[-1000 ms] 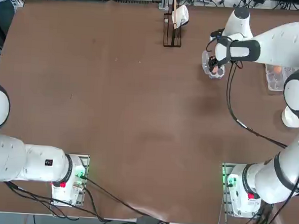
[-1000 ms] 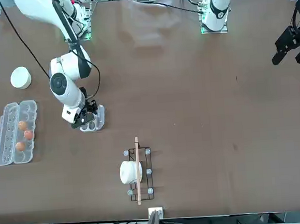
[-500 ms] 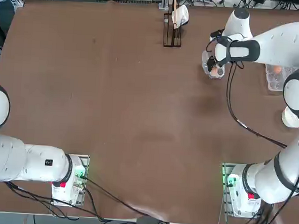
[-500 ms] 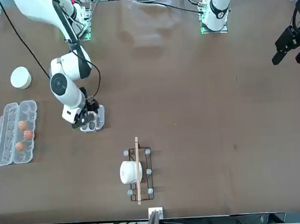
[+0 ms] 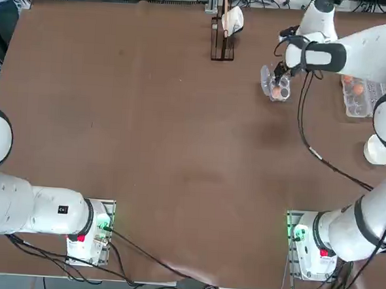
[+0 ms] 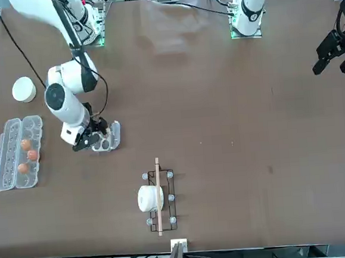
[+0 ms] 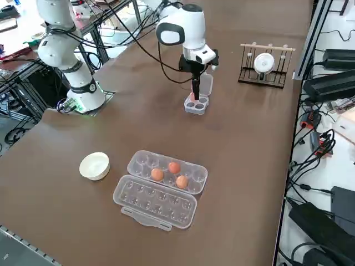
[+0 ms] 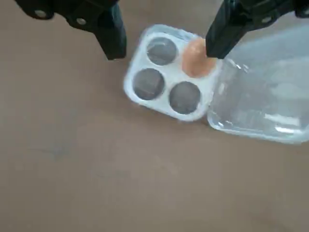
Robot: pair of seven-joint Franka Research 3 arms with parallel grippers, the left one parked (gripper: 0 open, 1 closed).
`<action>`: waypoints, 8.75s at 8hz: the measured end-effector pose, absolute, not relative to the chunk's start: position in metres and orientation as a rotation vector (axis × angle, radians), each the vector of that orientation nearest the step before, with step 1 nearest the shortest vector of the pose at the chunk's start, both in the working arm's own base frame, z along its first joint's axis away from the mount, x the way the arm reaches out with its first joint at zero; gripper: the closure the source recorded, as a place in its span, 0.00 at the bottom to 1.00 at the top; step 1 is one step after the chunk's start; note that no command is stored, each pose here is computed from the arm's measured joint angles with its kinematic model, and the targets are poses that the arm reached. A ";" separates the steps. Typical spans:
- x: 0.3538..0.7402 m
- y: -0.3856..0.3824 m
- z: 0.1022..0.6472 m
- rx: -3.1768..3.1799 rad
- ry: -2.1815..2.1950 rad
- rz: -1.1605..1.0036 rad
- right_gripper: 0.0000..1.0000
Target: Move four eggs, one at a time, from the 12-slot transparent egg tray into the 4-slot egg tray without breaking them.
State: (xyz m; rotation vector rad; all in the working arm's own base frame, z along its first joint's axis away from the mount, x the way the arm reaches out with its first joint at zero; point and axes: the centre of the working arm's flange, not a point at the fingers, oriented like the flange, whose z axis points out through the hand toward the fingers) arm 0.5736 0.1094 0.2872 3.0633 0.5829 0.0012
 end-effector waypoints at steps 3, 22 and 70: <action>0.590 -0.005 0.325 2.987 0.934 -0.043 0.00; 0.613 -0.243 0.223 2.300 2.130 -0.022 0.04; 0.602 0.146 0.251 3.173 0.267 -0.116 0.41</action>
